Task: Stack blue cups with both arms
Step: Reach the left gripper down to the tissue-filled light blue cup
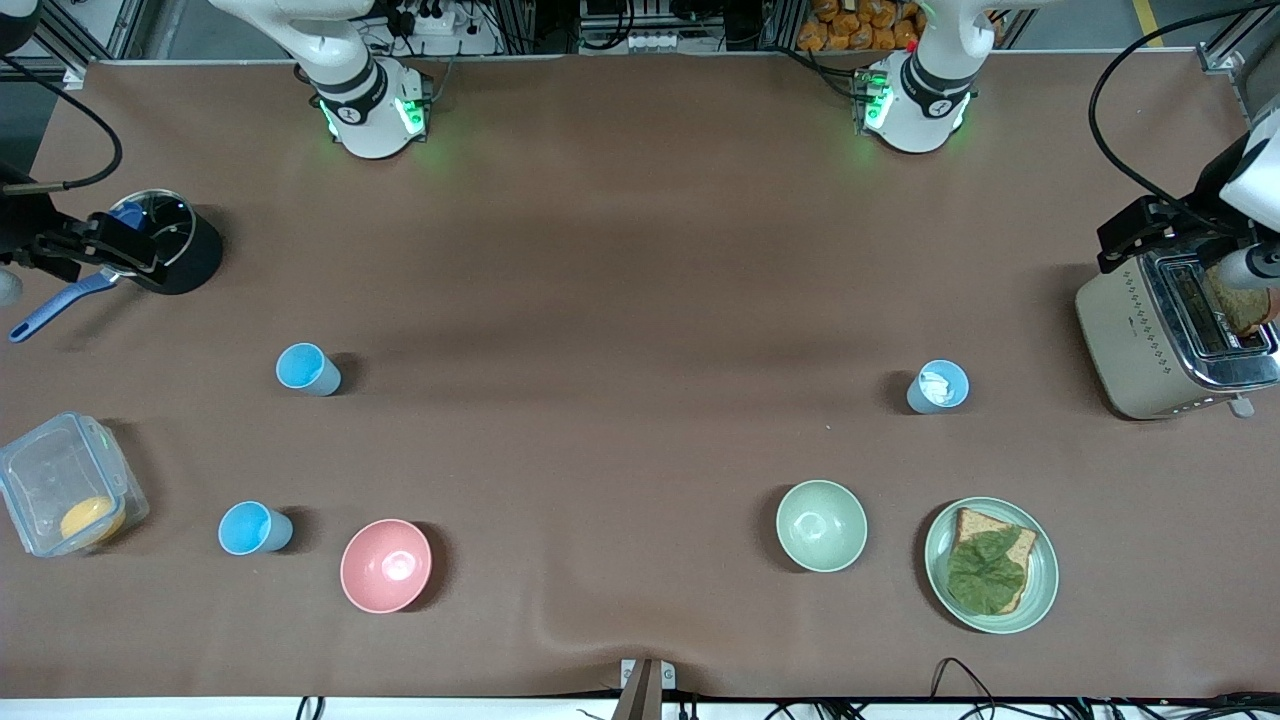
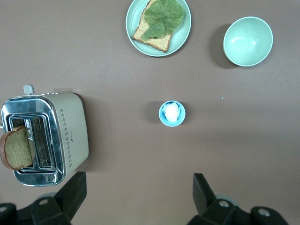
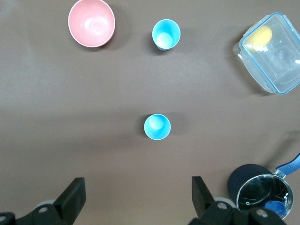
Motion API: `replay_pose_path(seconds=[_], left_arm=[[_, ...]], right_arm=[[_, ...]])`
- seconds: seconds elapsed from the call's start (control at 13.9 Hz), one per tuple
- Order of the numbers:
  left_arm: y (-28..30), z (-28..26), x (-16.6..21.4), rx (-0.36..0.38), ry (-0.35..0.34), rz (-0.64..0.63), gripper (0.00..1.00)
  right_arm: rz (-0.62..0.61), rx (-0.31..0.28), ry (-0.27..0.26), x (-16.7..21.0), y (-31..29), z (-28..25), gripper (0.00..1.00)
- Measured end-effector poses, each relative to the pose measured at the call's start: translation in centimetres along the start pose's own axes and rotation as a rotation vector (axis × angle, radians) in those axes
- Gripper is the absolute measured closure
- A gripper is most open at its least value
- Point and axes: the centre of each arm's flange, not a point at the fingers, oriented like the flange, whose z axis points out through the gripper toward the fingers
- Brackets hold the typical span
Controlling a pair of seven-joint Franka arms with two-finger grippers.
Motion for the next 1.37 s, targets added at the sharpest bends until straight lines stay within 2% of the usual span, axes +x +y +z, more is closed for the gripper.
replay_pose_path(seconds=[0.36, 0.58, 0.65, 0.79, 1.08, 1.37], left_arm=[[-0.1, 0.1, 0.0, 0.0, -0.004, -0.002, 0.0], [0.1, 2.6, 0.8, -0.009, -0.056, 0.002, 0.0], [0.3, 4.4, 1.5, -0.011, -0.082, 0.004, 0.0], [0.7, 9.1, 3.4, -0.015, -0.092, 0.008, 0.0], [1.3, 19.8, 4.1, -0.025, -0.063, 0.013, 0.0], [0.2, 28.5, 2.6, -0.04, 0.002, -0.008, 0.0]], right_arm=[[0.0, 0.0, 0.0, 0.0, 0.0, 0.0, 0.0], [0.0, 0.0, -0.001, 0.0, 0.0, 0.0, 0.0], [0.0, 0.0, -0.001, 0.0, 0.0, 0.0, 0.0], [0.0, 0.0, -0.001, 0.0, 0.0, 0.1, 0.0], [-0.004, 0.0, -0.009, 0.3, -0.2, 0.5, 0.0], [-0.019, 0.001, -0.052, 1.3, -1.1, 2.8, 0.0]])
